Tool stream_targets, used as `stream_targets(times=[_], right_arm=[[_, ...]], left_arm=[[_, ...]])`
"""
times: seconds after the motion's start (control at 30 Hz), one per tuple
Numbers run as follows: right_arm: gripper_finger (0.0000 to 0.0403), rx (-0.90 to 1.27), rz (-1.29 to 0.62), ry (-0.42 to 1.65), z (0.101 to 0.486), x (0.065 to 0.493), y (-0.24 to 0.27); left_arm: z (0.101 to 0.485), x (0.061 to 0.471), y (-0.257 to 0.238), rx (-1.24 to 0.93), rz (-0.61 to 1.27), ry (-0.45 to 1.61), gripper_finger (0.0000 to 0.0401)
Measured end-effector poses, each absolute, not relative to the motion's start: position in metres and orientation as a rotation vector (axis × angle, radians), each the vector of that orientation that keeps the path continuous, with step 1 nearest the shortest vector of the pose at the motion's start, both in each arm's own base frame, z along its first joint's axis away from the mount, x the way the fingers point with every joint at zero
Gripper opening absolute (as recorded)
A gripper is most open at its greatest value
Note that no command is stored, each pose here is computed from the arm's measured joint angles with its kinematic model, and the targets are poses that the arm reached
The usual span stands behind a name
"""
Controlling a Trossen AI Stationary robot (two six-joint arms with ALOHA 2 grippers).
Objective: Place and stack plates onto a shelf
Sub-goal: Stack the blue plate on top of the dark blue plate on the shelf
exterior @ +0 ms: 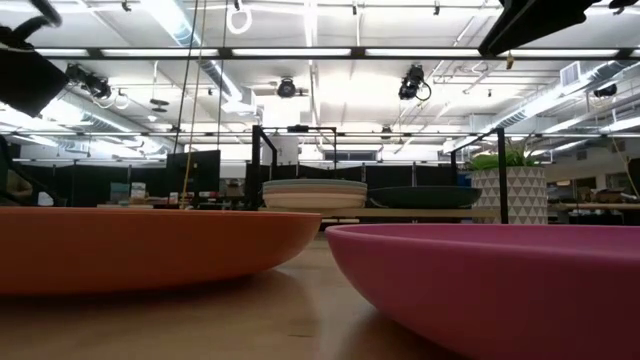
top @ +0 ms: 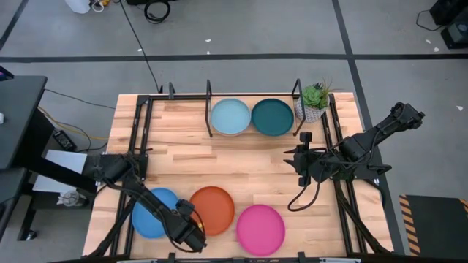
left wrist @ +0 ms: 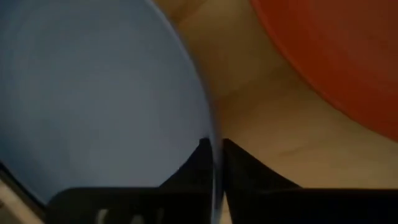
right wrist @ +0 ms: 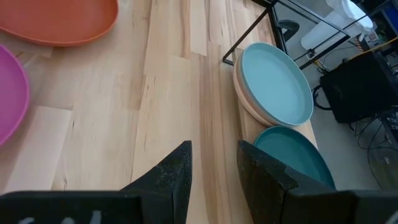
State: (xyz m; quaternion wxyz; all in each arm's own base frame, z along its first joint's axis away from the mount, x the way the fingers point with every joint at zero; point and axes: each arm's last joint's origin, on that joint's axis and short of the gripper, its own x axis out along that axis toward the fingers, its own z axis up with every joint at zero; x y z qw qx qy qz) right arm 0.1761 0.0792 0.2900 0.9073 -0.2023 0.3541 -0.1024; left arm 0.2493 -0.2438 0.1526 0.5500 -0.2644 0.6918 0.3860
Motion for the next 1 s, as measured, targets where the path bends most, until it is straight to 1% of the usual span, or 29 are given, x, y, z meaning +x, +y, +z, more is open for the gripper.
stream_targets(times=[0.07, 0.27, 0.43, 0.57, 0.73, 0.83, 0.9, 1.0], right_arm=[[0.0133, -0.418, -0.211, 0.731, 0.290, 0.176, 0.079], [0.0133, -0.417, -0.210, 0.729, 0.290, 0.176, 0.079], [0.0133, -0.416, -0.211, 0.727, 0.290, 0.176, 0.079], [0.0133, -0.421, -0.208, 0.725, 0.291, 0.177, 0.079], [0.0133, -0.427, -0.206, 0.726, 0.291, 0.177, 0.079], [0.0133, -0.445, -0.203, 0.727, 0.291, 0.177, 0.079], [0.0133, -0.466, -0.210, 0.721, 0.291, 0.177, 0.079], [0.0133, -0.501, -0.209, 0.697, 0.293, 0.179, 0.080]], left_arm=[[0.158, 0.252, -0.243, -0.619, 0.885, 1.657, 0.0017], [0.195, 0.258, -0.242, -0.584, 0.856, 1.650, 0.0023], [0.228, 0.269, -0.238, -0.414, 0.752, 1.476, 0.0020], [0.247, 0.279, -0.227, -0.181, 0.695, 1.329, 0.0021], [0.251, 0.300, -0.214, 0.243, 0.540, 1.146, 0.0021], [0.253, 0.318, -0.200, 0.440, 0.515, 1.063, 0.0021], [0.254, 0.331, -0.186, 0.537, 0.509, 1.049, 0.0021], [0.254, 0.350, -0.159, 0.625, 0.467, 1.113, 0.0022]])
